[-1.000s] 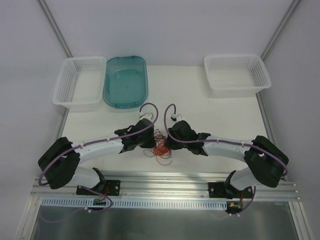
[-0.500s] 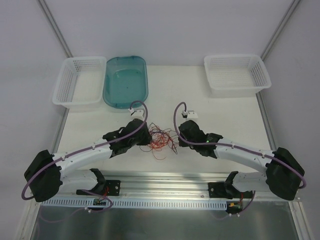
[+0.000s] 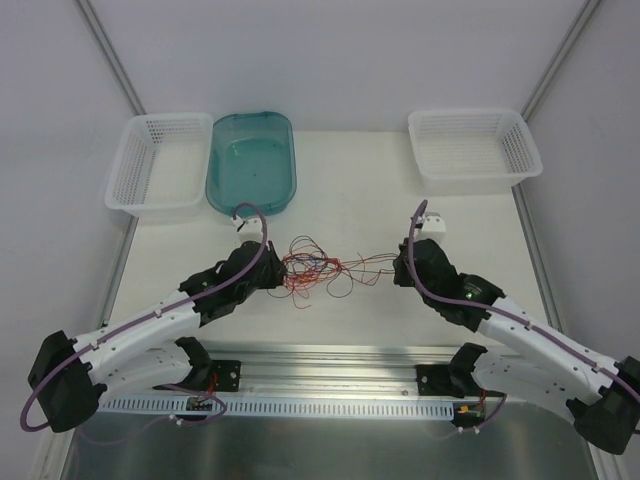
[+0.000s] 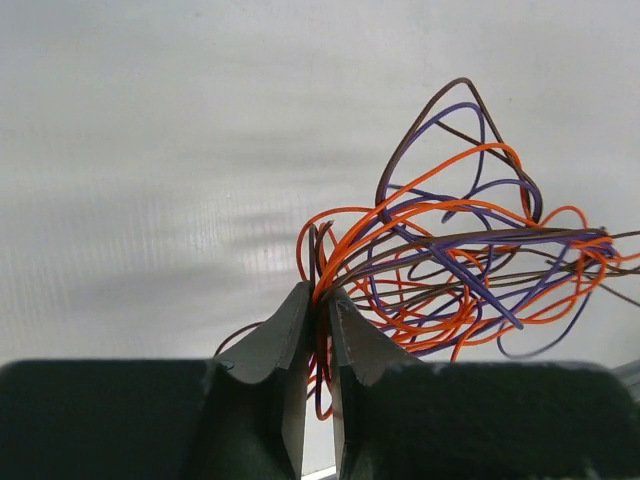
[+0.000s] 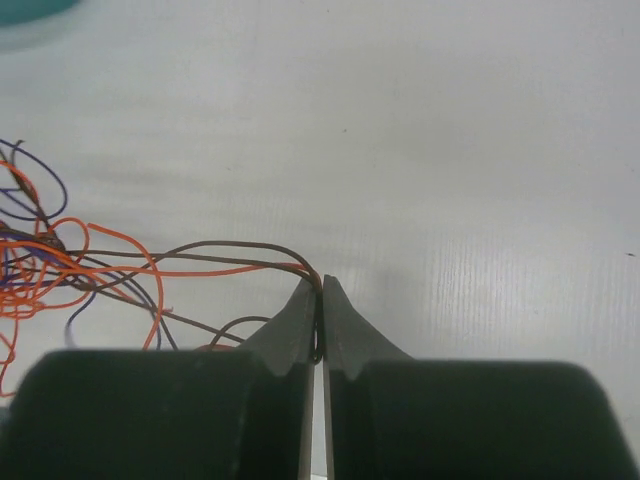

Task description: Untangle the cables

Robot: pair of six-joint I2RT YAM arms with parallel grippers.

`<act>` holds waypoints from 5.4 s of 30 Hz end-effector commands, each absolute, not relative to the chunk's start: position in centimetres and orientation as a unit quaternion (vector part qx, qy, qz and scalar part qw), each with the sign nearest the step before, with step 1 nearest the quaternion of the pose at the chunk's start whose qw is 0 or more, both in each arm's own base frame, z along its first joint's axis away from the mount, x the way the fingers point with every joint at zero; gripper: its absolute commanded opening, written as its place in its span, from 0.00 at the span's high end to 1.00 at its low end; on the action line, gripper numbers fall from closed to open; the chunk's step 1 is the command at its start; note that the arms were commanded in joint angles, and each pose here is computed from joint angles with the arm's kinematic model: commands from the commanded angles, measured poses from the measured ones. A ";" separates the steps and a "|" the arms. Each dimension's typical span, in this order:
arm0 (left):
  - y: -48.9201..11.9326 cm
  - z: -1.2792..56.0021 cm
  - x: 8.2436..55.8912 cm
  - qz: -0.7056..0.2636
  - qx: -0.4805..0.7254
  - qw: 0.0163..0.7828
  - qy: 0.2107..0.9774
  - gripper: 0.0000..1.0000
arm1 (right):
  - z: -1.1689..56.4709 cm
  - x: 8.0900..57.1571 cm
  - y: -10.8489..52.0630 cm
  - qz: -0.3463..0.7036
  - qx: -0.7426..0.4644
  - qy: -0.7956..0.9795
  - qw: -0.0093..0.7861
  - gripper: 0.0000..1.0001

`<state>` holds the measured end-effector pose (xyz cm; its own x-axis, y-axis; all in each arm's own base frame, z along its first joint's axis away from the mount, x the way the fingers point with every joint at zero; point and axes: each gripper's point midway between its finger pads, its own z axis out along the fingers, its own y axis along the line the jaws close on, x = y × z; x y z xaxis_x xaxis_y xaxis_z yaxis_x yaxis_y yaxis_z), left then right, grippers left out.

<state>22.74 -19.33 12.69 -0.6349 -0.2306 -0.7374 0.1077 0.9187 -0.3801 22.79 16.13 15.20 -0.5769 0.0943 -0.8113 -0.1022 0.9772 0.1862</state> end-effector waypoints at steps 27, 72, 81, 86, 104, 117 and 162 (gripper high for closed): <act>-22.9 7.6 20.6 -0.204 0.048 0.303 0.930 0.94 | 13.2 19.8 25.6 0.223 -0.202 0.883 0.360 0.27; -19.0 9.9 21.0 -0.206 -0.025 0.377 0.902 0.89 | 14.3 23.6 22.9 0.166 -0.184 0.877 0.411 0.99; -21.1 14.7 20.2 -0.292 0.009 0.398 0.870 0.43 | 14.6 23.1 21.8 0.192 -0.121 0.887 0.402 0.99; -21.7 15.7 19.9 -0.316 0.013 0.394 0.863 0.21 | 12.7 22.9 23.1 0.211 -0.099 0.900 0.369 0.99; -28.1 10.4 21.5 -0.386 -0.152 0.301 0.859 0.23 | 14.6 22.4 26.5 0.283 -0.021 0.871 0.400 0.99; -30.7 6.0 22.5 -0.350 -0.156 0.287 0.878 0.67 | 13.2 21.3 27.8 0.303 -0.024 0.874 0.380 0.99; -23.8 9.8 20.0 -0.222 0.061 0.344 0.910 1.00 | 14.3 20.6 28.1 0.241 -0.236 0.864 0.373 0.41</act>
<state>19.78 -23.26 7.86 -0.7749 -0.0034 -0.6321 0.2508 0.9163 -0.3124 18.84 27.15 13.89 -0.6397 -0.2221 -0.7358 -0.5866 0.7597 0.2806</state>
